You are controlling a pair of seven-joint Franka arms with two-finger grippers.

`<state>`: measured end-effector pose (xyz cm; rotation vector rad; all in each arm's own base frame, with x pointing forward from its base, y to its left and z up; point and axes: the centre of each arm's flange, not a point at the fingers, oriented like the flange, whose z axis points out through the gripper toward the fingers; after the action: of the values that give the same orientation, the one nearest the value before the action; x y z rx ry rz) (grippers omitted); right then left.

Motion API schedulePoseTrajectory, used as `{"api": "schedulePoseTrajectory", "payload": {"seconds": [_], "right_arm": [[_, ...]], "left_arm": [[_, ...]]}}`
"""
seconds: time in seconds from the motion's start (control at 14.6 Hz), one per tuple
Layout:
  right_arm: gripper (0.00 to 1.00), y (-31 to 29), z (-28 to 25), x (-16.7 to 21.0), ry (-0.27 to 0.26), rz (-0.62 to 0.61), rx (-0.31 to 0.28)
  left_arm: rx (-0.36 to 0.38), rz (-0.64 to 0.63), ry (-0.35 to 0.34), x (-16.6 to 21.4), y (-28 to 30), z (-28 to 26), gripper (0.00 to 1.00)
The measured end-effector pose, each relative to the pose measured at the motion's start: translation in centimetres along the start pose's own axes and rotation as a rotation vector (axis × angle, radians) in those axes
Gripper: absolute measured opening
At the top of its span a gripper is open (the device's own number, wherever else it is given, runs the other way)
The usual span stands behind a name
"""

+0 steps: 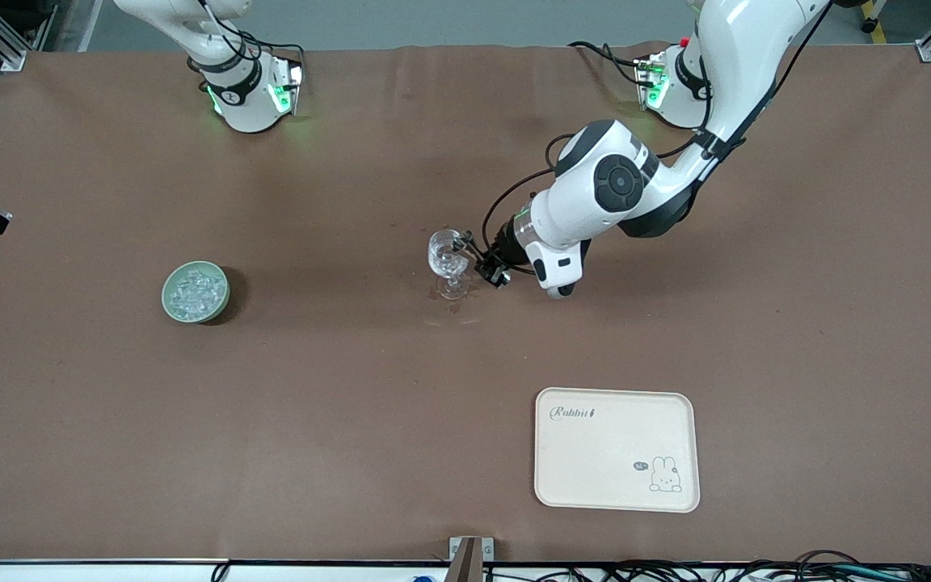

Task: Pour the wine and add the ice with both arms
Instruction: 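Carry the metal jigger with the left gripper over the wine glass, then tilt the jigger with the left gripper to pour into the glass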

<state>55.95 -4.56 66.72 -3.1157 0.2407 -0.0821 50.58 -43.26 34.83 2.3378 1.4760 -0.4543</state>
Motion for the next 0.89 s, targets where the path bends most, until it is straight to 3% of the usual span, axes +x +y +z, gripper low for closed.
{"api": "schedulePoseTrajectory", "payload": {"seconds": [0.61,0.89], "right_arm": [[0.22,0.0,0.0,0.0,0.0,0.0,0.0],[0.22,0.0,0.0,0.0,0.0,0.0,0.0]], "left_arm": [[-0.01,0.011,0.094,-1.8,-0.6,0.8,0.21],[-0.011,0.006,0.102,-2.1,-0.6,0.9,0.21]]}}
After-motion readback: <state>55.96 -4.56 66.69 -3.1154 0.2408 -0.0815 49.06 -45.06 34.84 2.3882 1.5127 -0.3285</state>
